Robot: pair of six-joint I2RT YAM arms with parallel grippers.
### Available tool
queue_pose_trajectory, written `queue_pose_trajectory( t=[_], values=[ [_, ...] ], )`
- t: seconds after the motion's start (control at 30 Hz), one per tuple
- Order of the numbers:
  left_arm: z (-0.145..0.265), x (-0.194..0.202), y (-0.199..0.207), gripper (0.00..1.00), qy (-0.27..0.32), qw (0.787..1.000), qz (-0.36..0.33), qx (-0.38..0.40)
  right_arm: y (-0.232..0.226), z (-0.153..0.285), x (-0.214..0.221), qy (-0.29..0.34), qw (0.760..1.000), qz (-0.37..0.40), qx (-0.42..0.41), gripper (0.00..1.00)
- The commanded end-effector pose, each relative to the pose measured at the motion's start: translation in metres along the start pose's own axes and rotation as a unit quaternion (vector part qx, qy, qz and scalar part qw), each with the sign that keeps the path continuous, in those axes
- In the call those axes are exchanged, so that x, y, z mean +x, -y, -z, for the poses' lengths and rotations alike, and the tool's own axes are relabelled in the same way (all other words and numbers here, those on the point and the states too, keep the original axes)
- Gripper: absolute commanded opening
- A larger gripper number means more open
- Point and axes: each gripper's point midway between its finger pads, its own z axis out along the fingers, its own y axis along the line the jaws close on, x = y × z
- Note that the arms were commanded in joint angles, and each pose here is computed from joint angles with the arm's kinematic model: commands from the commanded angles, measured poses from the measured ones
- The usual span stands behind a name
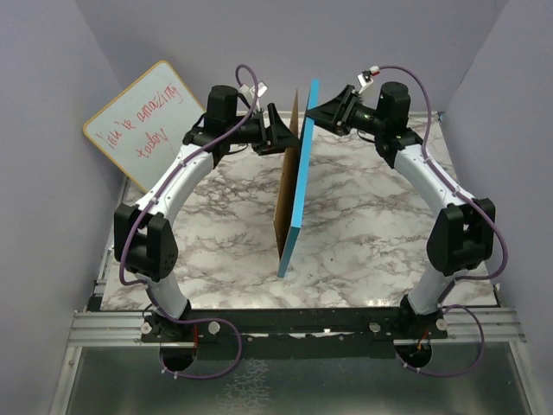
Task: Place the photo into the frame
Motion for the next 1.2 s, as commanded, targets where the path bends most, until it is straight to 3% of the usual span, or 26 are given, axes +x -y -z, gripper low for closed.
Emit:
queue_pose_trajectory(
  t=[0.0,0.4,0.6,0.87,1.17],
  values=[
    [0.004,0.0,-0.014,0.63,0.005,0.998,-0.023,-0.056,0.154,0.021,0.092,-0.097,0.963,-0.103,0.231,0.51],
    [0.031,-0.015,-0.031,0.32,0.016,0.988,-0.06,-0.139,0.153,0.058,0.092,-0.059,0.954,-0.095,0.278,0.51],
    [0.052,-0.034,-0.03,0.0,0.027,0.982,-0.088,-0.167,0.14,0.071,0.08,-0.025,0.955,-0.087,0.283,0.53],
    [0.073,-0.058,0.015,0.0,0.068,0.976,-0.138,-0.152,0.136,0.081,0.071,-0.01,0.954,-0.068,0.293,0.55],
    [0.09,-0.076,0.02,0.0,0.104,0.96,-0.173,-0.195,0.142,0.083,0.075,-0.014,0.952,-0.065,0.3,0.55]
  ],
)
